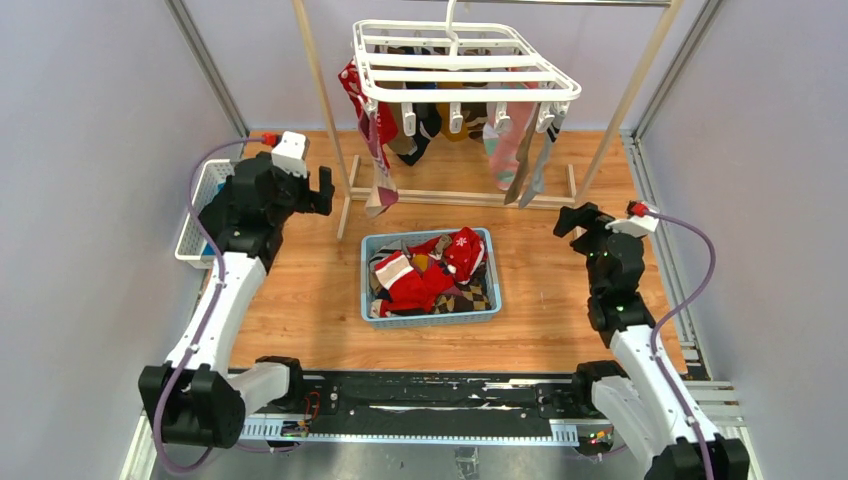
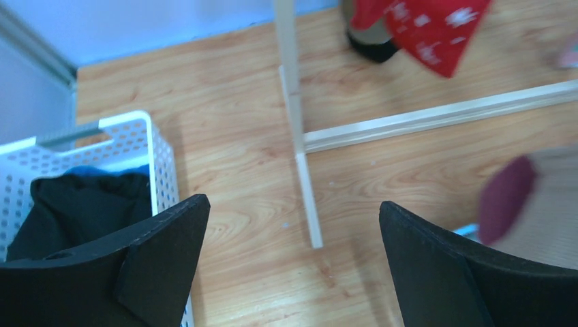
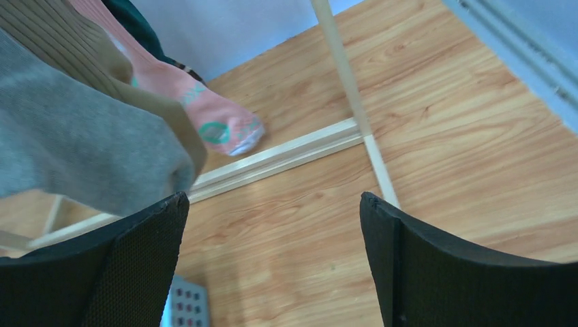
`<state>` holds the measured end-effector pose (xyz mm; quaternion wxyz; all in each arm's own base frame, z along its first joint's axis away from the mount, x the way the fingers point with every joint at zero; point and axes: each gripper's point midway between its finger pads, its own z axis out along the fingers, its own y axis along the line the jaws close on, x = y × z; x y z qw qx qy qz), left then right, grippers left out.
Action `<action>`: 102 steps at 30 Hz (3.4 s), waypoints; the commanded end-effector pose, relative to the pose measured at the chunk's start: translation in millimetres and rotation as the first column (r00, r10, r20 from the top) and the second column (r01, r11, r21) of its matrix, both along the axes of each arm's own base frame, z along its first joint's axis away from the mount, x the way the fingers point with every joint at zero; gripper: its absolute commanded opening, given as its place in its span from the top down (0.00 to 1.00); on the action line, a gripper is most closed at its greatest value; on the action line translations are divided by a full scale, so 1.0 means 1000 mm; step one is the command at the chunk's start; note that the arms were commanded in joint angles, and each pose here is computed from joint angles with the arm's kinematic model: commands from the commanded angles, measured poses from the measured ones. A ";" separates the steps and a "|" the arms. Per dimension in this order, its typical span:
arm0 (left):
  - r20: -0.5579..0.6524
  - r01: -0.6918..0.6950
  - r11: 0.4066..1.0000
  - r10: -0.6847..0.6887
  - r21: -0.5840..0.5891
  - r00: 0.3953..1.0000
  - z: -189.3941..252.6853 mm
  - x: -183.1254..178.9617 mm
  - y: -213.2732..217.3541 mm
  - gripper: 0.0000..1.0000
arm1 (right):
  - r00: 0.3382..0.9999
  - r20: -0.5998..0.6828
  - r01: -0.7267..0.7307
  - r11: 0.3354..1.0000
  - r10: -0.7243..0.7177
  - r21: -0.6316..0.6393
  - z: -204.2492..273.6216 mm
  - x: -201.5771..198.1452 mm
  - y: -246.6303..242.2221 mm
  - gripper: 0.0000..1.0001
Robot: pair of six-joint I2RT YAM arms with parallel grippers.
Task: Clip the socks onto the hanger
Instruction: Open the clamp at the hanger.
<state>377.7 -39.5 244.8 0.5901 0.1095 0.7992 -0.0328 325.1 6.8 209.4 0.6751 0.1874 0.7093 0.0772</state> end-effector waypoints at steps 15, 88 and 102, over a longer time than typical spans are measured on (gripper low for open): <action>-0.166 0.263 0.944 -0.298 -0.201 0.940 0.095 -0.118 -0.050 0.00 | 0.868 -0.076 -0.497 0.853 0.492 -0.156 0.085 -0.086 0.117 0.34; 0.015 0.487 0.788 -0.521 -0.377 0.854 0.181 -0.181 -0.095 0.00 | 0.695 0.260 -0.544 0.726 0.671 -0.421 0.277 -0.029 0.332 0.97; 0.258 0.582 0.566 -0.550 -0.584 0.794 0.279 -0.156 -0.125 0.06 | 0.635 0.269 -0.631 0.687 0.725 -0.362 0.274 -0.039 0.349 1.00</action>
